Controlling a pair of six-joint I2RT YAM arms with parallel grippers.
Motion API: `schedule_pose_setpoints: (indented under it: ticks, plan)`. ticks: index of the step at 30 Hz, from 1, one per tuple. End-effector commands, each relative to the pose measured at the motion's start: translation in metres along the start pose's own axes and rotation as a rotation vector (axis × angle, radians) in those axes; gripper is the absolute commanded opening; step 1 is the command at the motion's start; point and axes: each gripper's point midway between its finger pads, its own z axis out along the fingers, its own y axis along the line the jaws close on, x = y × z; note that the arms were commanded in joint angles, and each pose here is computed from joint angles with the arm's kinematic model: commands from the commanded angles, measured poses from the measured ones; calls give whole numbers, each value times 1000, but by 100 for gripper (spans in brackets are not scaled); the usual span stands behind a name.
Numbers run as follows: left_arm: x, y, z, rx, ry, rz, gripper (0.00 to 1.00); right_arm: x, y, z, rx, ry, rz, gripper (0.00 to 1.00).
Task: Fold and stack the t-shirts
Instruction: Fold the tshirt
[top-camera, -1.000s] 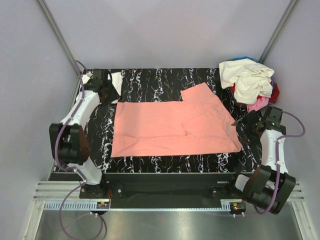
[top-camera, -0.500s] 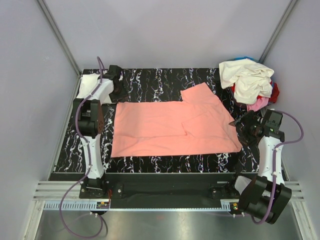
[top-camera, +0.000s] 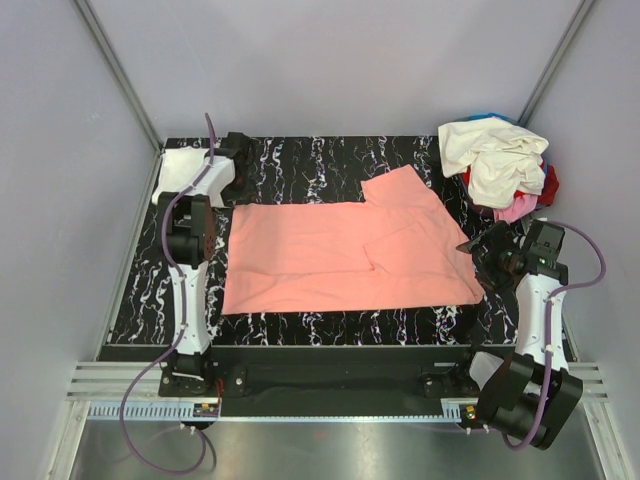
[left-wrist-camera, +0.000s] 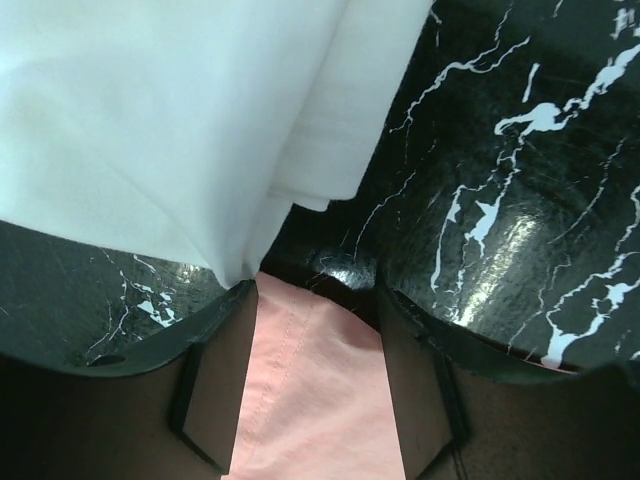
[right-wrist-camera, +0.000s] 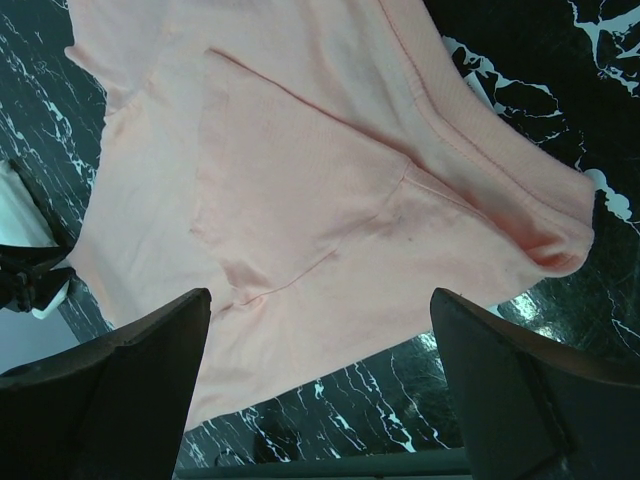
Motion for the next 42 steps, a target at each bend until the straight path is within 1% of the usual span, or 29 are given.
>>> schedule_pose_setpoints:
  ticks: [1,2,5,8,9,10,12,15,16,17,22,25,26,28,29,31,34,35,37,38,41,42]
  plan:
    - [-5,-2,-1,-31,-32,15,56,-5,10,-2,-47,-22,-41,98]
    - [-4,-3,-1,-29,-31,17,55,-4,10,-1,-48,-20,-40,98]
    - [-2,-9,2,-11,-22,27,43,-4,9,-1,-45,-17,-35,98]
    - [-2,-12,1,-10,-22,41,33,-3,9,0,-43,-18,-39,98]
    - [-2,-12,0,-12,-24,42,31,-5,9,-1,-45,-22,-38,98]
    - [-1,-12,-1,-15,-19,46,27,-4,9,-1,-43,-20,-38,98]
    - [-2,-11,-4,-17,-22,46,24,-4,9,0,-43,-18,-38,98]
    - [-1,-12,-9,-6,-22,48,11,-4,8,0,-43,-18,-38,98]
    - [1,-13,-11,-3,-17,51,3,-4,8,0,-42,-19,-38,98]
    - [0,-13,-14,1,-21,51,0,-3,8,1,-41,-17,-37,97]
    - [-2,-7,-32,-9,-27,63,0,-6,7,2,-35,-24,-38,97]
    - [-3,1,-51,-22,-35,77,0,-7,11,-1,-47,-27,-46,97]
    - [-7,3,-64,-15,-56,76,0,-6,14,-2,-64,-20,-50,97]
    - [2,13,-73,-29,-42,97,0,-5,26,-6,-93,-20,-71,97]
    - [1,16,-86,-25,-54,97,0,-5,32,-8,-102,-22,-84,97]
    - [8,25,-101,-32,-48,107,0,-6,52,-13,-121,-32,-124,97]
    - [21,29,-112,-8,-24,122,0,-12,87,-12,-162,-41,-175,97]
    - [22,28,-119,14,-30,125,0,-8,101,-8,-174,-30,-213,97]
    - [30,31,-123,23,-12,148,0,-24,127,17,-171,9,-245,96]
    - [28,28,-126,38,-23,155,0,-30,133,26,-166,19,-253,96]
    - [40,26,-124,67,-9,185,0,-47,146,55,-140,48,-277,96]
    - [45,24,-121,84,3,196,0,-60,157,75,-133,56,-279,96]
